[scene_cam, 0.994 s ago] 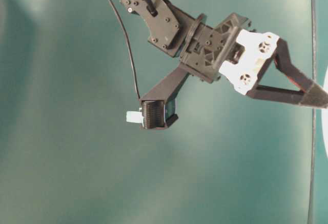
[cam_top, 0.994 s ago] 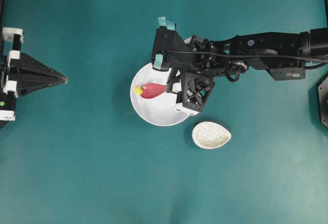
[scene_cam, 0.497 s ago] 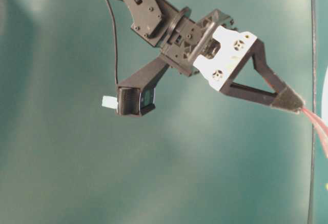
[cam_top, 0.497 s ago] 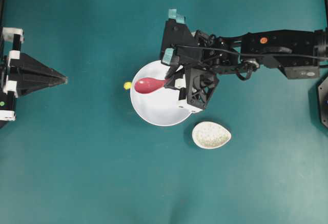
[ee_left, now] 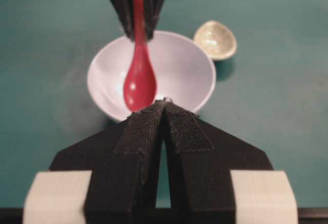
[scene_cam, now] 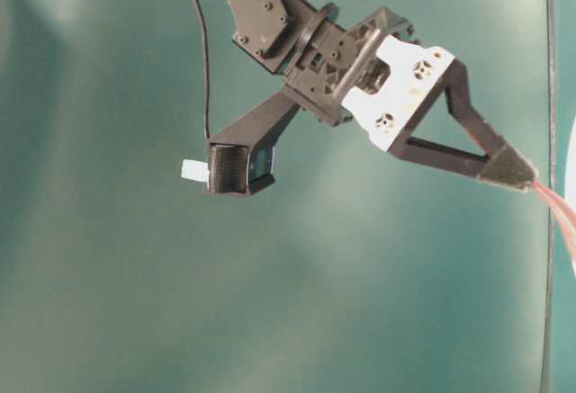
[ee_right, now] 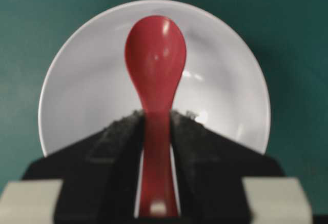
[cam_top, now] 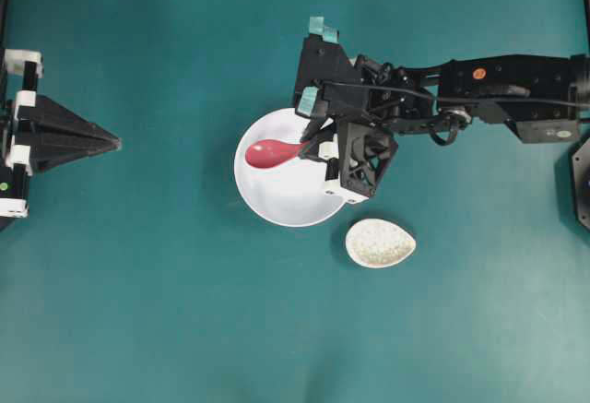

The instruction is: Scoop the yellow hexagonal prism block from the bowl with a spoon using the right arm.

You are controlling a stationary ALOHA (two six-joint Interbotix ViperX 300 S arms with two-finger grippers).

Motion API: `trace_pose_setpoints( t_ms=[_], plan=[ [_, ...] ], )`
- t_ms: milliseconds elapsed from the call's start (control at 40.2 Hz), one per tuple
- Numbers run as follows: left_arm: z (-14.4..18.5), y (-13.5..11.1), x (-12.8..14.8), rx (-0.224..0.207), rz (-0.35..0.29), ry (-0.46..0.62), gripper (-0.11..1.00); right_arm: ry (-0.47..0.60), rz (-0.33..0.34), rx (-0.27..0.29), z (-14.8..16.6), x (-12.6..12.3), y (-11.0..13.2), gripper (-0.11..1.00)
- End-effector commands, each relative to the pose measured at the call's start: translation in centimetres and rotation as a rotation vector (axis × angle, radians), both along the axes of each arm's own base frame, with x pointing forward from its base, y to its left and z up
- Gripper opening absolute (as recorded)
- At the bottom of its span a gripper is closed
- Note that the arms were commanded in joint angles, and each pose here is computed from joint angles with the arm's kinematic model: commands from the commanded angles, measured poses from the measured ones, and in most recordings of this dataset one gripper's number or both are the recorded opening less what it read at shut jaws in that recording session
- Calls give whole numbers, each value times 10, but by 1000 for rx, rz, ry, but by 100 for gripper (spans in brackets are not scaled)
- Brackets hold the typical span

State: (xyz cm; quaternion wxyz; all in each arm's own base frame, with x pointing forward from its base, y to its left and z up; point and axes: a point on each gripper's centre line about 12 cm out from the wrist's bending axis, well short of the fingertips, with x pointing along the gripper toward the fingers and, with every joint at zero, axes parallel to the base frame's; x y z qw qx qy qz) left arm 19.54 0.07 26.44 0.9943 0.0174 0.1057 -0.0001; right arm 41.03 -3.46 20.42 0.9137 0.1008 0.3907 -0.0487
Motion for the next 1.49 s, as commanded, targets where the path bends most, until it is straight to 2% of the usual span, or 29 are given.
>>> trace_pose_setpoints(
  t_ms=[0, 472, 944, 1292, 1466],
  plan=[
    [8, 0, 2, 3, 1, -25, -1, -50, 0, -6, 18, 0, 0, 22],
    [8, 1, 2, 3, 2, -26, -1, -70, 3, -7, 31, -9, 2, 22],
    [8, 1, 2, 3, 2, -25, -1, -152, -14, 9, 46, -55, 9, 22],
    [9, 1, 2, 3, 2, -28, -1, -263, 50, 14, 52, -89, 39, 22],
    [9, 1, 2, 3, 2, -28, -1, -278, 104, 15, 36, -104, 58, 22]
  ],
)
